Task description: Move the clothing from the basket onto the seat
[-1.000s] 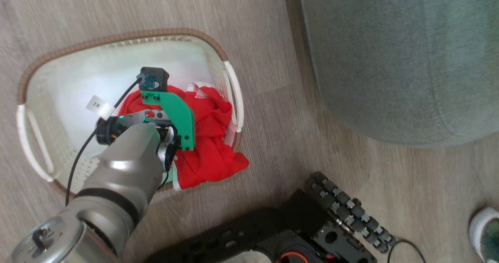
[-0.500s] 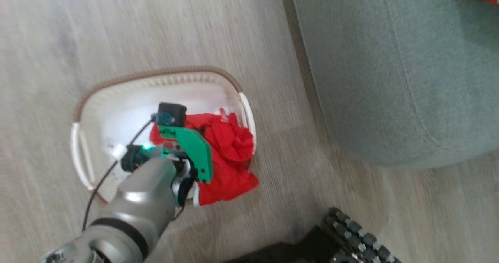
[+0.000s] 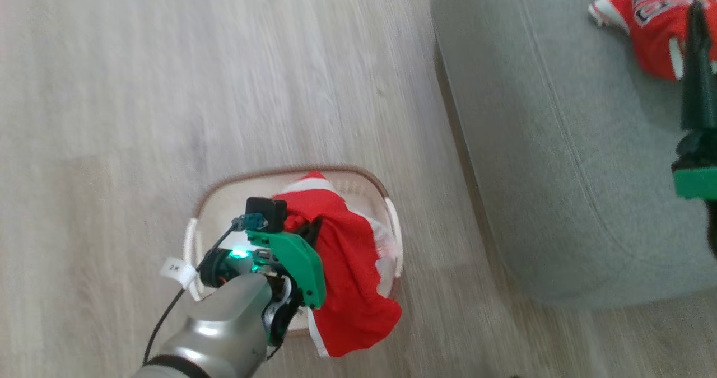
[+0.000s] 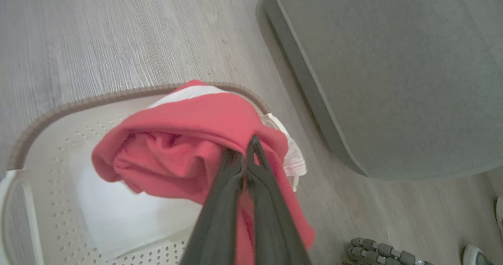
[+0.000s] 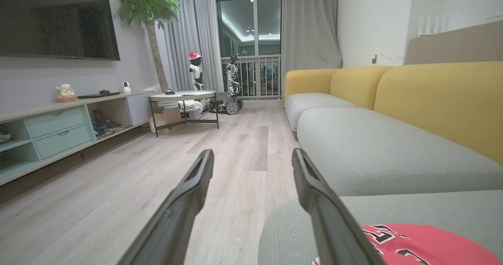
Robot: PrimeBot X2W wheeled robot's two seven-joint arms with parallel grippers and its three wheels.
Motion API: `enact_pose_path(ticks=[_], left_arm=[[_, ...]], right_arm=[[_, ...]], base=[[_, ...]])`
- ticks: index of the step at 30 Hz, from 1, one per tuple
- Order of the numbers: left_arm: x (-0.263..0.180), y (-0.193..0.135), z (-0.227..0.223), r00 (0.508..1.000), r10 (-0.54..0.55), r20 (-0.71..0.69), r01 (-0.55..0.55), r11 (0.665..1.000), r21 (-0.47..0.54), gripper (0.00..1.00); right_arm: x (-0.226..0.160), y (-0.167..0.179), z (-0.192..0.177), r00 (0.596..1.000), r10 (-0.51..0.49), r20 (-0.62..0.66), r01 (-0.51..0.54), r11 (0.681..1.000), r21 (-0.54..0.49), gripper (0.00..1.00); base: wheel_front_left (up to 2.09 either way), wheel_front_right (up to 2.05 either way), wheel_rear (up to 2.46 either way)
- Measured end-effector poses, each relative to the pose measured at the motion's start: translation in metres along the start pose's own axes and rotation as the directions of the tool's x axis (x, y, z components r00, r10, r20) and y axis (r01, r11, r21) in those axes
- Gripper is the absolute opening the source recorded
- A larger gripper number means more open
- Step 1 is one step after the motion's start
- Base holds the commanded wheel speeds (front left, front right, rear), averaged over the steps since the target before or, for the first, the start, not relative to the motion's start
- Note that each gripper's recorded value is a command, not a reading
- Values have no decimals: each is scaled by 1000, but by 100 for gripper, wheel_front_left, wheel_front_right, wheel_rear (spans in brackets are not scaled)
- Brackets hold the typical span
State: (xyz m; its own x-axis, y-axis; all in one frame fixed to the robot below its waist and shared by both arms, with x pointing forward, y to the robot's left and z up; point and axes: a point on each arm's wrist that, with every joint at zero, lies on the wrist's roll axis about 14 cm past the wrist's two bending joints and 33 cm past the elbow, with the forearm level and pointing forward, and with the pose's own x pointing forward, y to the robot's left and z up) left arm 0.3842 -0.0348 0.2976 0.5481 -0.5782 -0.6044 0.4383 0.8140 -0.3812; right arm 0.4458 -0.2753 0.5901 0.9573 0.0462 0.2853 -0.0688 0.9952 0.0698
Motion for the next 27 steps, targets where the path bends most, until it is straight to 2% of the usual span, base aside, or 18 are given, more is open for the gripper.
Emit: enact_pose_path(ticks=[4,7,10,15,27], left_arm=[[-18,-9,41,991,7,134,-10,1000,19,0],[-34,-19,84,963,-7,269,-7,999,51,0],[-56,-25,107,930,-15,367,-22,995,97,0],[-93,-30,130,874,-25,486,-63,985,163,0],[-160,-71,208,712,-166,683,-94,941,326,0]], right_arm=[[-11,11,13,1000,18,24,-19,1000,15,100],[-19,21,16,999,34,25,-35,999,33,100],[-27,33,18,998,49,34,-51,997,62,100],[-38,48,23,996,73,41,-76,993,86,100],[-61,86,11,989,147,2,-146,979,143,100]], base=[[0,0,0],[0,0,0],[0,0,0],[0,0,0],[0,0,0]])
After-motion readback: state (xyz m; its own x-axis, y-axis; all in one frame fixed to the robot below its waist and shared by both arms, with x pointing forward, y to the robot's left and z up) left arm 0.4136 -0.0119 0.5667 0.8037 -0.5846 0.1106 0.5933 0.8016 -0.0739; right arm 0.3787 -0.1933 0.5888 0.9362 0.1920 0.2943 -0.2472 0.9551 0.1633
